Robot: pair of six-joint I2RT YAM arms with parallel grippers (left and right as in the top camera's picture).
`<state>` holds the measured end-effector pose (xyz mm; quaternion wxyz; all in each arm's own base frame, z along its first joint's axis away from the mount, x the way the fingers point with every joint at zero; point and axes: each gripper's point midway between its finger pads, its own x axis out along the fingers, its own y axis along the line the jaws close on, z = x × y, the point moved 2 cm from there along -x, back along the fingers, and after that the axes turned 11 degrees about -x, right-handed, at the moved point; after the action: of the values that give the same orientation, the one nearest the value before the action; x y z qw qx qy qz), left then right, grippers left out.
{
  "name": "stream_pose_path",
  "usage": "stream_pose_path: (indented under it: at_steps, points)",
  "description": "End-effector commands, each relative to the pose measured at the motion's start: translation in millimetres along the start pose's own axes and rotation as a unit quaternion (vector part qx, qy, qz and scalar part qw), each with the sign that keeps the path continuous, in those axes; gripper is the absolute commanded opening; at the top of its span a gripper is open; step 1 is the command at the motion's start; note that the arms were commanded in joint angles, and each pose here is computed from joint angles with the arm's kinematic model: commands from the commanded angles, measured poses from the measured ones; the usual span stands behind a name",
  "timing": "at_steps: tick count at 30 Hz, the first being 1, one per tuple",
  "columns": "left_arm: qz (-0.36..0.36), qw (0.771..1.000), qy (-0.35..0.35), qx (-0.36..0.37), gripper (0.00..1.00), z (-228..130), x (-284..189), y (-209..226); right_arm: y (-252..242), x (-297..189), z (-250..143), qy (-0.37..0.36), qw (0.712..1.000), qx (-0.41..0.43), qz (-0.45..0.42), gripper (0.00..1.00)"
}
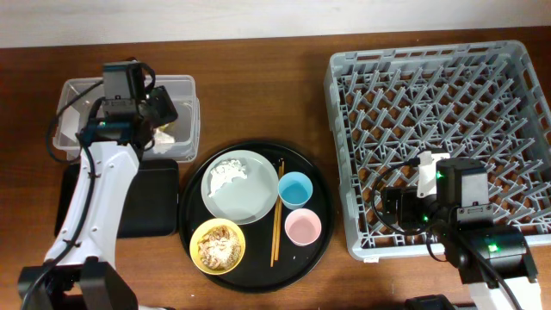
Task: Sort waste into correct bins and load items into the dishwasher rack
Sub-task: 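Grasp the white tissue from the plate with left gripper, drop into clear bin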
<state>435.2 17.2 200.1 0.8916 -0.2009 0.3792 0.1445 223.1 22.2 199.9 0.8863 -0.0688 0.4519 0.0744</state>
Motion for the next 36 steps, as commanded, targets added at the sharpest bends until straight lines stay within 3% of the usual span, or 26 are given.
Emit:
stream_pose_path:
  at_steps: [1,5,8,18,21,22,24,25,28,31,33,36]
  points:
    - [-0.08,0.991,0.097,0.036,0.64,-45,-13,-36,1,-5,6,-0.01,1.0,-0.002,0.002,0.99]
    - [-0.08,0.96,0.191,0.189,0.64,-129,-19,-54,1,-5,6,-0.01,1.0,-0.002,0.002,0.99]
    - [-0.04,0.951,0.196,0.236,0.64,-167,-9,-46,1,-5,5,-0.01,1.0,-0.002,0.002,0.99]
    - [-0.033,0.954,0.17,0.246,0.63,-218,36,-20,1,-5,5,-0.009,1.0,-0.002,0.002,0.99]
    - [-0.036,0.949,0.193,0.247,0.53,-232,47,-19,2,-5,5,-0.01,1.0,-0.002,0.003,0.99]
    - [-0.043,0.948,0.196,0.245,0.38,-234,48,-21,2,-5,5,-0.01,1.0,-0.002,0.004,0.99]
    - [-0.046,0.95,0.191,0.244,0.07,-231,48,-23,2,-5,5,-0.008,1.0,-0.002,0.004,0.99]
    - [-0.048,0.951,0.187,0.243,0.0,-227,46,-25,2,-5,5,-0.008,1.0,-0.002,0.004,0.99]
    - [-0.059,0.96,0.159,0.224,0.0,-200,26,-33,2,-5,5,-0.008,1.0,-0.002,0.004,0.99]
    - [-0.091,0.976,0.068,0.187,0.01,-138,-12,-43,2,-5,5,-0.008,1.0,-0.002,0.003,0.99]
    - [-0.094,0.985,-0.012,0.143,0.1,-86,-31,-30,2,-5,5,-0.008,1.0,-0.002,0.004,0.99]
    - [-0.072,0.99,-0.065,0.099,0.12,-47,-24,-4,2,-5,5,-0.008,1.0,-0.002,0.004,0.99]
